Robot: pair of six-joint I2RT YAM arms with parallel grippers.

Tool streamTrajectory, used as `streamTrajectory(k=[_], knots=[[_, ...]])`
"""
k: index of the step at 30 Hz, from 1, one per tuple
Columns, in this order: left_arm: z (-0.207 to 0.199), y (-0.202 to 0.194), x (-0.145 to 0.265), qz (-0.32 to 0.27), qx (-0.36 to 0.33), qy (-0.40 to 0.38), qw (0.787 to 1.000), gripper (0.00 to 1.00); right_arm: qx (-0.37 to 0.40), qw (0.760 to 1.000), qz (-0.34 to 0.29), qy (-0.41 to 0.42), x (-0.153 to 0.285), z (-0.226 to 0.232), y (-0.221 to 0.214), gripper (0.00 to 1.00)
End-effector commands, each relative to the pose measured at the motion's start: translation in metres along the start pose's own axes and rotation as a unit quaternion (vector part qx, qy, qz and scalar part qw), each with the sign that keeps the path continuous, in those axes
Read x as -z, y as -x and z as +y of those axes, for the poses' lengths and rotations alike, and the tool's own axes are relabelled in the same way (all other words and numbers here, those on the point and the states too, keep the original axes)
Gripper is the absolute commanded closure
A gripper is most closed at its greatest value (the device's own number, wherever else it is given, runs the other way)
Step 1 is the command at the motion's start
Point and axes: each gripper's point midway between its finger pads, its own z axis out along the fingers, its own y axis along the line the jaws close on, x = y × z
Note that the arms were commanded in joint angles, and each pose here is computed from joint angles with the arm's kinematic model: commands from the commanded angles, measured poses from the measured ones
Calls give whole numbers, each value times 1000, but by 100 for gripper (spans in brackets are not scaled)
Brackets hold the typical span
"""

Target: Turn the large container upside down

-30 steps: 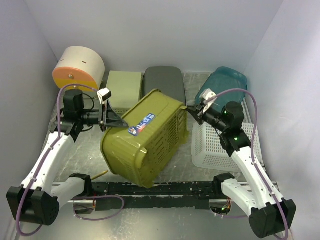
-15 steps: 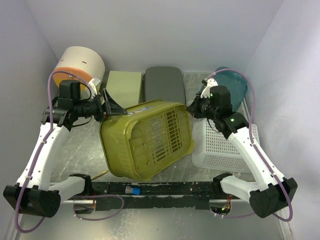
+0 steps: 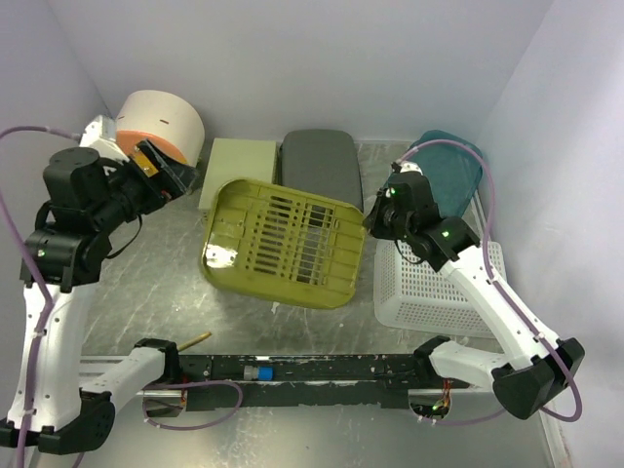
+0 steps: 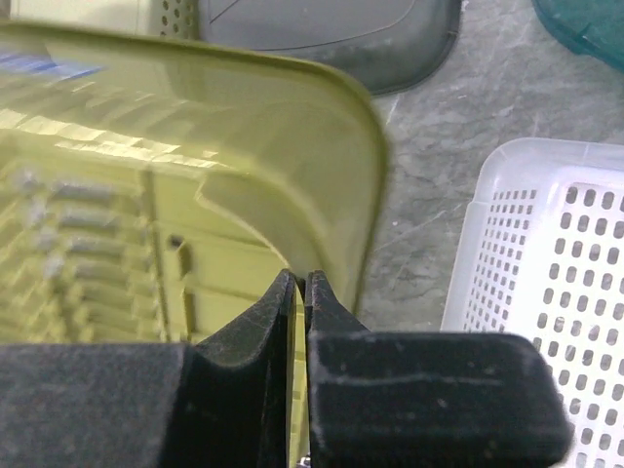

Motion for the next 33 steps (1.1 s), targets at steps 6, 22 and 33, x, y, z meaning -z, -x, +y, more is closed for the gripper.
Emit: streamTrajectory(k=[6, 22, 33], knots=[[23, 34, 11, -77, -34, 77, 994, 1, -3, 1000, -15, 21, 6, 28, 13, 100], [27, -7, -14, 10, -53, 45, 998, 1, 144, 967, 102, 186, -13, 77, -37, 100], [34, -20, -18, 26, -46, 48, 997, 1, 141, 943, 120, 275, -55, 138, -50, 100]])
